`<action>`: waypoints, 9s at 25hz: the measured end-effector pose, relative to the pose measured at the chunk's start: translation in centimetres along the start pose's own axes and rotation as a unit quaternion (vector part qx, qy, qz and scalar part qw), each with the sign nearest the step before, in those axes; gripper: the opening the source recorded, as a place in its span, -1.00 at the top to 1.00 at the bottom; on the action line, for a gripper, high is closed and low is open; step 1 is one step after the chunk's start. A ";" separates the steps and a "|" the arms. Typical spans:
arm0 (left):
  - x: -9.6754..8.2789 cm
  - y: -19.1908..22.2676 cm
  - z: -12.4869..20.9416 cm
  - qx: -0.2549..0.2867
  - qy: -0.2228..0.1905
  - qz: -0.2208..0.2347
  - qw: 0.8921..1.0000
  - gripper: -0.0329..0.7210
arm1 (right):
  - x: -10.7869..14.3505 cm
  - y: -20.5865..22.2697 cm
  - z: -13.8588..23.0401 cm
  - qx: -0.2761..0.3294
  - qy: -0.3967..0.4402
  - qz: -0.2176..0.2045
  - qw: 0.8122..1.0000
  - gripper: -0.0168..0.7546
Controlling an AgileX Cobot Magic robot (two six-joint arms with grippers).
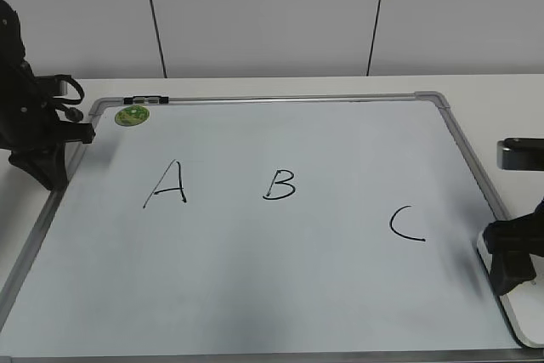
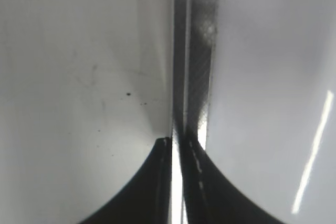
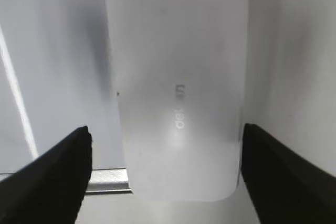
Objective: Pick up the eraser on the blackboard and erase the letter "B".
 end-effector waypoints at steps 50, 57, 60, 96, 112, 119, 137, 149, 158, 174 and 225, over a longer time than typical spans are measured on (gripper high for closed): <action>-0.1 0.0 0.0 0.001 0.002 0.004 1.000 0.81 | 0.7 1.3 -2.9 0.052 -0.003 -0.021 0.998 -0.42; -0.1 0.0 0.0 0.001 0.003 0.004 1.000 0.81 | 4.1 -2.7 -8.1 0.038 -0.068 -0.031 0.996 -0.42; -0.1 0.0 0.0 0.001 0.003 0.004 1.000 0.81 | 5.7 -2.6 -10.3 0.047 -0.089 -0.034 0.994 -0.42; -0.1 0.0 0.1 0.002 0.002 0.005 1.000 0.81 | 15.1 3.1 -21.1 -0.003 -0.156 -0.081 0.984 -0.42; -0.1 0.0 0.1 0.002 0.002 0.005 1.000 0.81 | 15.7 3.4 -20.9 0.005 -0.158 -0.091 0.983 -0.42; -0.1 0.0 0.1 0.002 0.002 0.005 1.000 0.81 | 18.1 3.5 -20.1 0.006 -0.184 -0.092 0.979 -0.42; -0.1 0.0 0.1 0.002 0.003 0.005 1.000 0.81 | 22.8 3.3 -18.3 0.012 -0.212 -0.133 0.968 -0.42; -0.1 0.0 0.1 0.002 0.003 0.005 1.000 0.81 | 25.8 2.9 -17.0 0.019 -0.221 -0.178 0.959 -0.41; -0.1 0.0 0.1 0.002 0.003 0.005 1.000 0.81 | 23.1 -4.8 -19.3 -0.076 -0.217 -0.170 0.958 -0.41; -0.2 0.0 0.0 0.001 0.003 0.005 1.000 0.81 | 3.8 -5.9 -21.4 -0.080 -0.071 -0.059 0.993 -0.41; -0.2 0.0 0.0 0.001 0.003 0.005 1.000 0.81 | -4.3 1.5 -18.2 0.024 -0.024 -0.049 0.998 -0.41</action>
Point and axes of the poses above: a point on each arm's last joint axis where the gripper is mounted, y pointing out along that axis toward the gripper, x along the wrist's bending axis when the last joint is at zero, z = x × y, the point moved 6 cm from there along y, pointing out along that axis toward the gripper, and after that the axes turned 9 degrees about -y, right-handed, at the moved point
